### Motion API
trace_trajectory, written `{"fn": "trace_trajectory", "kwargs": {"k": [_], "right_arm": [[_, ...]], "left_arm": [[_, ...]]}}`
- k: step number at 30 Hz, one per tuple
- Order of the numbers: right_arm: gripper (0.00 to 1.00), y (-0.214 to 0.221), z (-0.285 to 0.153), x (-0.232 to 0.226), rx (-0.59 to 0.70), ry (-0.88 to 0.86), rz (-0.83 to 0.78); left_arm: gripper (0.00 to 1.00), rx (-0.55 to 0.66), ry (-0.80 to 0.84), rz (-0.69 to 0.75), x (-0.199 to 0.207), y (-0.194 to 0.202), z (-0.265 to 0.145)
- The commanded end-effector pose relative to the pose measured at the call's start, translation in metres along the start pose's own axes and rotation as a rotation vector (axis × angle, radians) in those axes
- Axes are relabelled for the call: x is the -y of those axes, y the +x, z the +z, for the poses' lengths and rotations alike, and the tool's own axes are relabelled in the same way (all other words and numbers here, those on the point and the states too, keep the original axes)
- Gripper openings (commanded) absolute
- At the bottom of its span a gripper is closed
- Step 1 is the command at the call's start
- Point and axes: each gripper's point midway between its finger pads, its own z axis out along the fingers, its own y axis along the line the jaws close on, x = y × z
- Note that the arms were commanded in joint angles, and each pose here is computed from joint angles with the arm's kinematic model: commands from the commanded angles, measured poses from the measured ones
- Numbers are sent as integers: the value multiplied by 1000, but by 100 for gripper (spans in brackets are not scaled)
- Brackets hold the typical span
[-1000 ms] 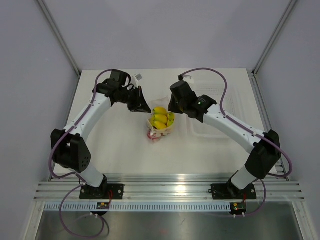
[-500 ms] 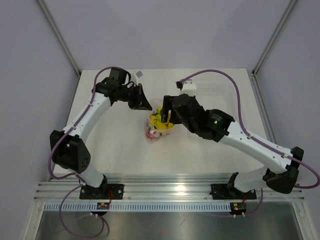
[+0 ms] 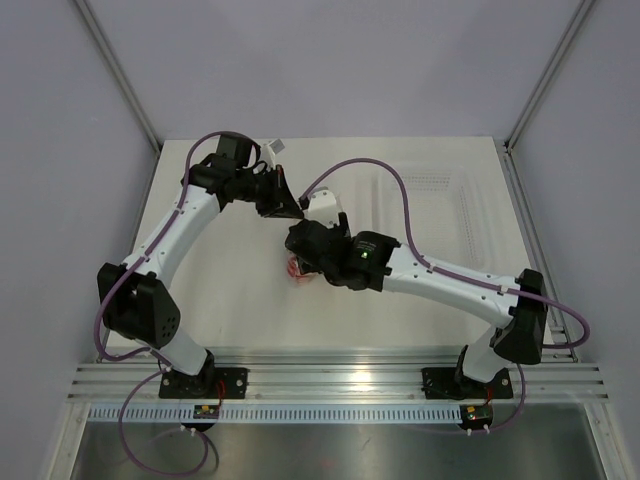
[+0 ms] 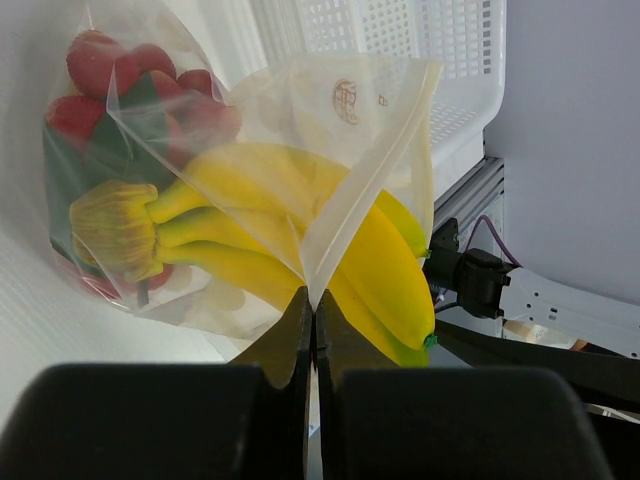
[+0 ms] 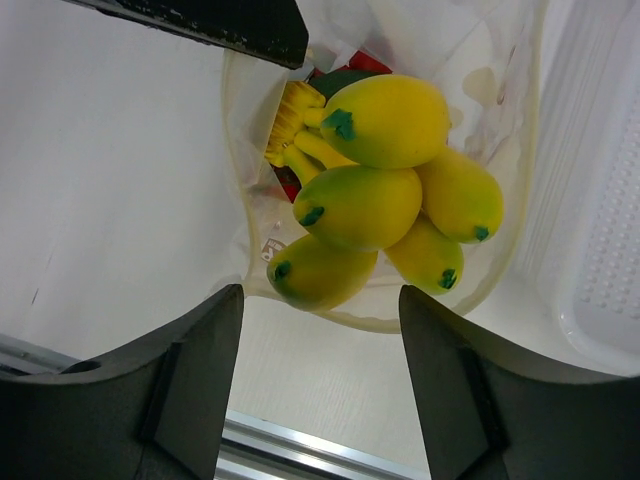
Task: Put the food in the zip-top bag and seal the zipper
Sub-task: Adjust the zipper food storage bag at the center of the board.
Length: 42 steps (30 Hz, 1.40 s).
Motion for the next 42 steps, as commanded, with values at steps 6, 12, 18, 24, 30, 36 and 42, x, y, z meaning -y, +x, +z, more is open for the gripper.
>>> {"fn": "trace_trajectory", "kwargs": {"k": [6,12,18,24,30,36,42], "right_arm": [[62,-34,0,8,111,90,-12],[58,-33,12,20,117,136,8],[63,-43,30,36,114,153,48],[29,-48,47,38,103,161,57],[0,-58,42,35,118,122,97],[0,-76,52,42,68,31,180],[0,-97,44,35,7,-94,227]], "left_arm": [[0,66,79,80,36,-12,-24],[0,67,81,87,37,-11,-26],[0,62,88,97,38,-9,-28],[0,59,97,100,39,-9,-27],[0,48,98,99,37,-8,-24],[0,24,103,123,40,-4,-18],[0,14,104,132,40,-4,-15]]}}
